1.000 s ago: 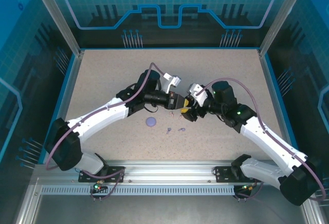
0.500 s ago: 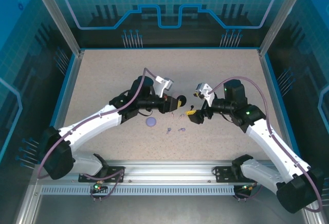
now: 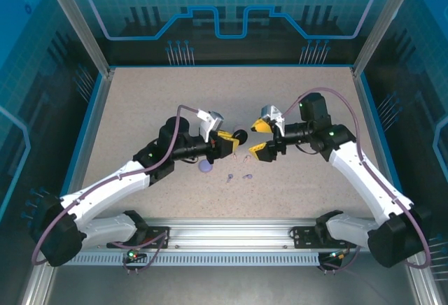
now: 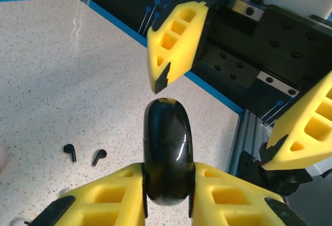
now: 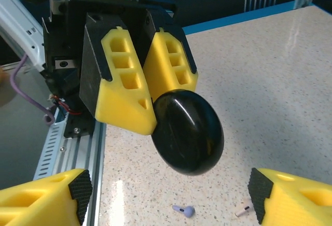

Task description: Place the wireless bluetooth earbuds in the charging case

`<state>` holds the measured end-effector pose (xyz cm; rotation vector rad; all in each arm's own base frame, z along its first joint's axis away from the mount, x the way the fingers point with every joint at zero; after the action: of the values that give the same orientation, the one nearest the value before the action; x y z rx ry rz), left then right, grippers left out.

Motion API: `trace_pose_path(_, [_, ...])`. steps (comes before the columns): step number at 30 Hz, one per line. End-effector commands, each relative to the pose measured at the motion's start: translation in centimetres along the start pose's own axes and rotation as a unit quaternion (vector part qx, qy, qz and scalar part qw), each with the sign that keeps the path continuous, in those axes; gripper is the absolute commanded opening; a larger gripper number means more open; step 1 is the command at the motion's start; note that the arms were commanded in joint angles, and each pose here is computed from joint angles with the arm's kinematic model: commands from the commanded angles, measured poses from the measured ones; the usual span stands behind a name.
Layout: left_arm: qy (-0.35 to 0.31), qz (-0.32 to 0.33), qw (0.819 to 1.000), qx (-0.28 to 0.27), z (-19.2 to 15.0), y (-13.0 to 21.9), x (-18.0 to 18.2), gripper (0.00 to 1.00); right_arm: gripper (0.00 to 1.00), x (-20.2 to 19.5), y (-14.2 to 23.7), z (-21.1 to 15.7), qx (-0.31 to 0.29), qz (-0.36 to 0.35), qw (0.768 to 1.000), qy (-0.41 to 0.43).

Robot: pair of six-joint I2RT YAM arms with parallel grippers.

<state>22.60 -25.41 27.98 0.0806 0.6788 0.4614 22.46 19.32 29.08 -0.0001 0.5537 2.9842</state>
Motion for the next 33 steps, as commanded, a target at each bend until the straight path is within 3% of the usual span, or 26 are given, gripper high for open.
trace_pose_path(1, [-0.043, -0.029, 0.998, -0.025, 0.8, 0.5, -1.2, 0.23, 0.77, 0.7, -0.8, 0.7, -0.01, 0.051, 0.999, 0.0])
trace_pose_path(12, [-0.049, -0.031, 0.998, -0.021, 0.7, 0.4, -1.2, 0.23, 0.45, 0.4, -1.9, 1.0, -0.007, 0.086, 0.996, -0.01])
trace_pose_path(21, [-0.058, -0.03, 0.998, -0.013, 0.3, 0.1, -0.9, 0.26, 0.28, 0.5, -1.7, 1.2, -0.006, 0.091, 0.996, -0.012])
trace_pose_path(26, [-0.066, -0.032, 0.997, -0.007, 0.0, -0.1, -0.7, 0.39, 0.25, 0.8, -1.6, 1.0, 0.001, 0.089, 0.996, -0.014])
trace_pose_path(33, [-0.064, -0.051, 0.997, 0.004, -0.1, -0.6, -1.0, 0.4, 0.25, 0.9, -1.6, 0.7, 0.006, 0.09, 0.996, -0.019])
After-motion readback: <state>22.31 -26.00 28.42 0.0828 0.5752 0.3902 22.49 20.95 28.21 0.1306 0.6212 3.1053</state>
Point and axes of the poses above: each hand's point on the last joint's axis, 136 mm out from that joint toward the fingers, its own y axis back along the fingers, its own x axis along the line the jaws close on, z = x × y, the point moved 5 cm from there along y, back along the fingers, and after that the axes turned 11 degrees about y, right-handed, at the moved point
